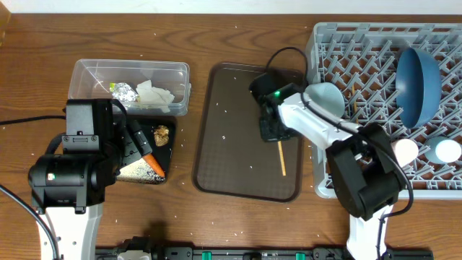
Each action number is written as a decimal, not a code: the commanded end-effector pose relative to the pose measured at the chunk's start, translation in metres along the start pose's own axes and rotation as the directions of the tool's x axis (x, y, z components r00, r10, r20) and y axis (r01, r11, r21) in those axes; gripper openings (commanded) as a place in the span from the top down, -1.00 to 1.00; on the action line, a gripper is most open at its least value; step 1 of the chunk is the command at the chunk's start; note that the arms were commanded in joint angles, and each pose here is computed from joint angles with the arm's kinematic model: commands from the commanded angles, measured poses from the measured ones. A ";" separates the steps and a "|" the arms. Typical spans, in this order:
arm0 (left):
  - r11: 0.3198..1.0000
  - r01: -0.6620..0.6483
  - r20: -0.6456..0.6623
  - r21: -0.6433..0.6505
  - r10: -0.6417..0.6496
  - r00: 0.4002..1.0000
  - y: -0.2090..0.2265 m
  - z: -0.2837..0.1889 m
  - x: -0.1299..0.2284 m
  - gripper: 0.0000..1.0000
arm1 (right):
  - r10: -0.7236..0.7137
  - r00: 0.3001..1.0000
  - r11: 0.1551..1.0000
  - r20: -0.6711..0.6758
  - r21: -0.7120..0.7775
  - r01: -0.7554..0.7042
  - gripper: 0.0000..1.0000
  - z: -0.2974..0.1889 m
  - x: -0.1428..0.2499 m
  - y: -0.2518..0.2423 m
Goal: Sort waste into correct bins and load items into the dishwasher rack
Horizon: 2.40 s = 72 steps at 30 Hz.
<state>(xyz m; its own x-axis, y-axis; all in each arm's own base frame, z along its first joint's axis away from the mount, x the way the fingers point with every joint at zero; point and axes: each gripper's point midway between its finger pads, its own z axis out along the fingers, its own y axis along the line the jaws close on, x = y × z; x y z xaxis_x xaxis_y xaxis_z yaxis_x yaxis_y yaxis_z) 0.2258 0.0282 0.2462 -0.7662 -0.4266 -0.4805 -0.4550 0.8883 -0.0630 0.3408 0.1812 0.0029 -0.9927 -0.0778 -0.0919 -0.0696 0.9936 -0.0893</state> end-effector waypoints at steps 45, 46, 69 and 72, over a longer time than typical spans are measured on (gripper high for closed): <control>1.000 -0.009 0.004 -0.019 0.009 1.000 0.004 0.000 -0.002 -0.96 | 0.191 0.923 0.975 0.334 0.043 -0.217 0.15 -0.130 -0.059 -0.262; 1.000 -0.009 0.004 -0.018 0.009 1.000 0.004 0.000 -0.002 -0.96 | 0.188 0.919 0.978 0.347 0.022 -0.209 0.15 -0.137 -0.060 -0.257; 1.000 -0.009 0.004 -0.019 0.009 1.000 0.004 0.000 -0.002 -0.96 | -0.007 0.663 0.832 0.749 -0.363 0.419 -0.98 -0.348 0.017 -0.067; 1.000 -0.009 0.004 -0.018 0.009 1.000 0.004 0.000 -0.002 -0.96 | -0.048 0.646 0.747 0.762 -0.402 0.530 -0.98 -0.360 0.037 -0.036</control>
<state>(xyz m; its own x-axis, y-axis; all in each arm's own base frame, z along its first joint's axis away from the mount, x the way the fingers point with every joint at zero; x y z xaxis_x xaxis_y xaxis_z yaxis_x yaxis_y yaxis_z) 0.2258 0.0282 0.2463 -0.7661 -0.4266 -0.4808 -0.4549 0.8883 -0.0632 0.2957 0.1402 0.3451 -0.5872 -0.1365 -0.7979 -0.4916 0.8432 0.2175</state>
